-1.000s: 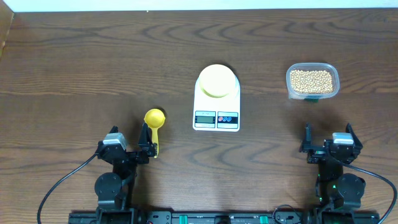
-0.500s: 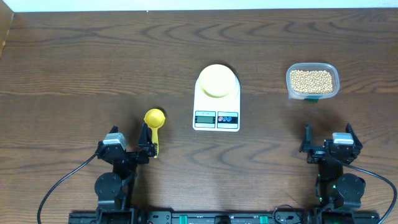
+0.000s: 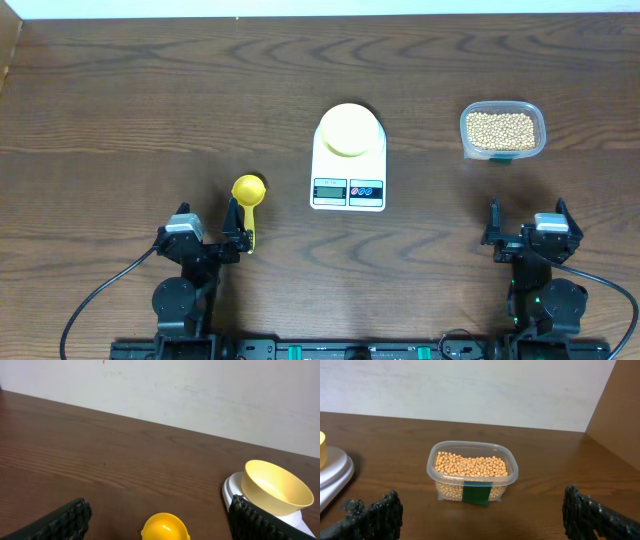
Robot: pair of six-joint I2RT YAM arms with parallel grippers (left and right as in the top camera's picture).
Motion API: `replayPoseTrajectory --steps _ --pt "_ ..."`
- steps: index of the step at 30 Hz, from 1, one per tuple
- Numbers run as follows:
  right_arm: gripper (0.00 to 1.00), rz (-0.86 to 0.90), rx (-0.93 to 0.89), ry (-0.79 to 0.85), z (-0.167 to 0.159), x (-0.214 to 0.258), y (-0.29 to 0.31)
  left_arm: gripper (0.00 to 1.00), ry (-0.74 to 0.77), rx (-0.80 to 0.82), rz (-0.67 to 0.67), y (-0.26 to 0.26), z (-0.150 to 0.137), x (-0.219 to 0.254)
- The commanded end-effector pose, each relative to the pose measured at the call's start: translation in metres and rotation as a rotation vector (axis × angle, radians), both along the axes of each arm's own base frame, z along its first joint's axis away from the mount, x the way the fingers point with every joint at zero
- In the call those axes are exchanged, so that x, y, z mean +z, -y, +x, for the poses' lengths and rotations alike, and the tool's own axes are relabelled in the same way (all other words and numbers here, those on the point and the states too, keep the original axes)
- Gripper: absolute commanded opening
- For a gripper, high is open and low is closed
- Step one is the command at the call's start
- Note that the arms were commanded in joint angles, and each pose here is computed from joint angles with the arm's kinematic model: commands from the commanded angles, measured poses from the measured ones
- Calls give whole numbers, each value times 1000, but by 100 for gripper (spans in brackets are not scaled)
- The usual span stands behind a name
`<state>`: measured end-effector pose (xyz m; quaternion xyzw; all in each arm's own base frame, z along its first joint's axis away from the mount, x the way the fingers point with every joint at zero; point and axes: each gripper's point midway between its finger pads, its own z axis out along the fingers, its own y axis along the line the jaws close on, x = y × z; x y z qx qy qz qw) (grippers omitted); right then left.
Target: Scoop item into bowl and weigh 50g on scale
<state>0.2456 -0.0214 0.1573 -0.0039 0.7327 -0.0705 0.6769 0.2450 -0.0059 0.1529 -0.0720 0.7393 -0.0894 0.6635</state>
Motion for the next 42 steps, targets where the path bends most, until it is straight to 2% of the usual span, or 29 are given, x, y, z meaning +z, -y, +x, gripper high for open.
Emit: replayPoseTrajectory --steps 1,14,30,42 --pt "99 1 9 2 0 0 -2 89 -40 1 8 -1 -1 -10" --pt "99 1 9 2 0 0 -2 89 -68 1 7 -1 0 -3" --pt "99 1 9 2 0 0 -2 89 -234 0 6 -1 18 8" --pt "99 1 9 2 0 0 -2 89 -366 0 6 -1 21 29"
